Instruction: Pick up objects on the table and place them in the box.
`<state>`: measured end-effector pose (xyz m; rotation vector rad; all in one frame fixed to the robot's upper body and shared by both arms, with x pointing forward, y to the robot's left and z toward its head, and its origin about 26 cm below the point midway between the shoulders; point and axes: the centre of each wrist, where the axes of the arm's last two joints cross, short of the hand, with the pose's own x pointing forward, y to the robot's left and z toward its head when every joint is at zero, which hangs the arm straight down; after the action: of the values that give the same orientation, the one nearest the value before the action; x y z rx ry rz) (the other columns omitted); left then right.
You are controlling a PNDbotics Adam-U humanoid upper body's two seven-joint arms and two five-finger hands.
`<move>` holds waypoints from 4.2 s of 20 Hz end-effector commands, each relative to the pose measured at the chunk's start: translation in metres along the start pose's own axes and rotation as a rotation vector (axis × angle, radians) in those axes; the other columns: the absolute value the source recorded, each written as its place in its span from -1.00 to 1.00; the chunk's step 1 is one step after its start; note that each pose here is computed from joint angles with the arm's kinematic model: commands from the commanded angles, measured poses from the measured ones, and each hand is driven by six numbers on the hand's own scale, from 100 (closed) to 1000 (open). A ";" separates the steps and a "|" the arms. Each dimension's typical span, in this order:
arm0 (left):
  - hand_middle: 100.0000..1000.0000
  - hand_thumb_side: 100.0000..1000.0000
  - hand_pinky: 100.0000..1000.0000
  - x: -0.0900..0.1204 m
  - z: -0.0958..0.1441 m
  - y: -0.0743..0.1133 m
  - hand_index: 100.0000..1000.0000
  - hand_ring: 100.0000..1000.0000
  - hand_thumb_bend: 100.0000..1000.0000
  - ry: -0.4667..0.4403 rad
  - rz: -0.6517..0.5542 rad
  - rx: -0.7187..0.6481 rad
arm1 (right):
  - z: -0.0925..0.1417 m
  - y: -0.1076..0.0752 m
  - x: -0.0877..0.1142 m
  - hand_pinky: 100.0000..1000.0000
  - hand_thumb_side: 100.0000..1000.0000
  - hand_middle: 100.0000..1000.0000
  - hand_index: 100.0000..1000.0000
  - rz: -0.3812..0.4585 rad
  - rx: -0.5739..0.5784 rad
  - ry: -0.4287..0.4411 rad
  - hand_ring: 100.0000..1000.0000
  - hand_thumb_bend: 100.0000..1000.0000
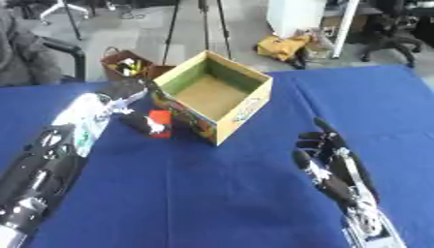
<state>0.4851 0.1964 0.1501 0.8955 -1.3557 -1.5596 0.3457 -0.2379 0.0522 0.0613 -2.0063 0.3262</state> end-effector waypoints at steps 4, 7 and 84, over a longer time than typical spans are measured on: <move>0.82 -0.04 0.66 -0.004 -0.003 0.004 0.70 0.74 -0.12 0.031 0.000 0.028 | -0.007 -0.003 0.007 0.27 0.00 0.34 1.00 0.001 0.006 -0.031 0.38 0.17; 0.85 -0.07 0.69 -0.004 -0.003 -0.002 0.72 0.78 -0.19 0.047 0.002 0.036 | -0.007 -0.003 0.007 0.27 0.00 0.34 1.00 0.002 0.007 -0.032 0.38 0.15; 0.64 0.85 0.41 0.055 0.001 0.029 0.74 0.51 -0.31 0.114 0.499 0.812 | -0.008 0.003 0.003 0.27 0.07 0.33 1.00 -0.021 0.015 -0.027 0.37 0.14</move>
<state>0.4690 0.1378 0.1555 1.0081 -1.8859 -0.6119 0.3487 -0.2298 0.0519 0.1046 -2.0093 0.3408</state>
